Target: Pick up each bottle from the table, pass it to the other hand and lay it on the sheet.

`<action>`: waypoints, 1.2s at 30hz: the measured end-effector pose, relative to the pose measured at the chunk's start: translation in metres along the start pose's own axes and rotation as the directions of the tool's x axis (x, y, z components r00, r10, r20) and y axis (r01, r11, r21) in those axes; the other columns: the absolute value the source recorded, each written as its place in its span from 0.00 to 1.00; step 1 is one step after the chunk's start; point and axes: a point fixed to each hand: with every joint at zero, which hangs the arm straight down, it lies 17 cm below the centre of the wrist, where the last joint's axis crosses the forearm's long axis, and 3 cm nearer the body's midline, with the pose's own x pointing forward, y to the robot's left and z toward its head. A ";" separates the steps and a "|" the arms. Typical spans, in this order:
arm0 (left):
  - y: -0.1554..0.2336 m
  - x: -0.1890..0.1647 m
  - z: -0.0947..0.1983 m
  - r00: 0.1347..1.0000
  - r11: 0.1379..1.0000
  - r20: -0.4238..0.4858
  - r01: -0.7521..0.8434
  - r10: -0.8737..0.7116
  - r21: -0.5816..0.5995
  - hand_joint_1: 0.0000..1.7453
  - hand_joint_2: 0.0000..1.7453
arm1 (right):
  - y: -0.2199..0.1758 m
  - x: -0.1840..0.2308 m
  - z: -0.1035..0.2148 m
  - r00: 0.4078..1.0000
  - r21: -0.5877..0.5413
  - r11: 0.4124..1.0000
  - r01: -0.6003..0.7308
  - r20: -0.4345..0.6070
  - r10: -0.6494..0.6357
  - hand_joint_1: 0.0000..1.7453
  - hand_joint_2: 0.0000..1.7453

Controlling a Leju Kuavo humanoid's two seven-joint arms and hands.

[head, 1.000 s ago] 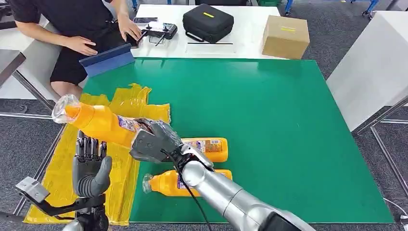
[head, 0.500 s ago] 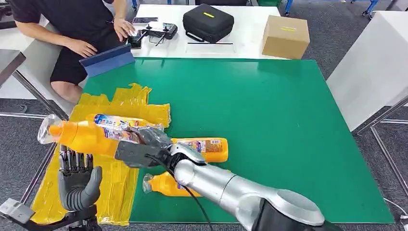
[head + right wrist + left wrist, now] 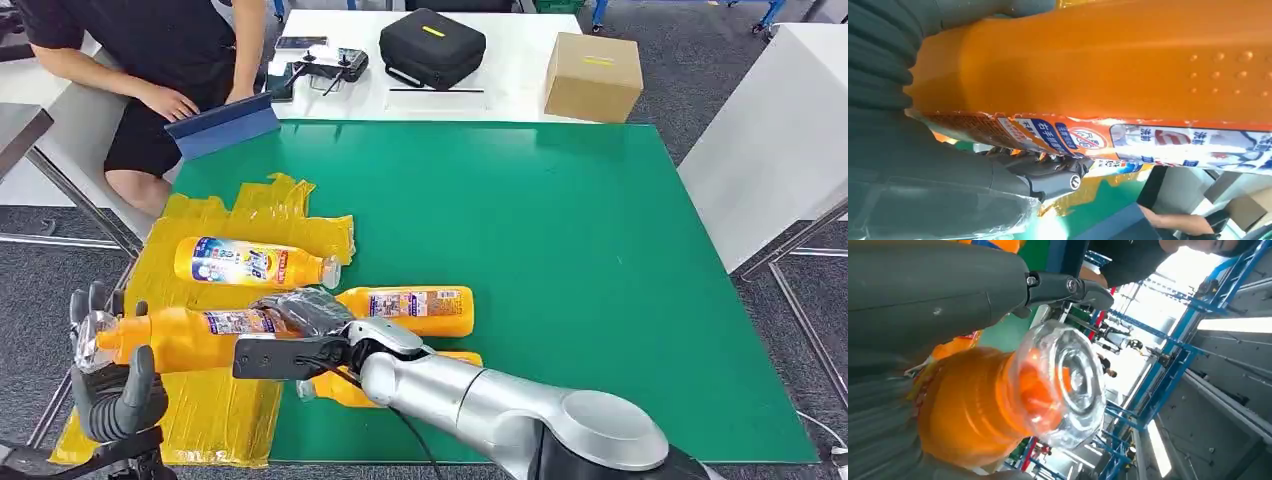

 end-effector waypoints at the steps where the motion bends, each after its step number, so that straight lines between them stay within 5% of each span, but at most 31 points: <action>1: 0.002 0.001 0.000 1.000 1.000 0.002 0.001 -0.001 0.004 0.00 1.00 | 0.001 0.000 0.000 1.000 0.003 1.000 -0.008 0.001 0.008 1.00 1.00; 36: -0.037 -0.021 0.006 0.985 0.984 -0.094 -0.151 0.142 -0.093 0.00 1.00 | -0.032 0.033 -0.016 0.991 -0.083 0.989 -0.125 0.032 0.128 0.99 1.00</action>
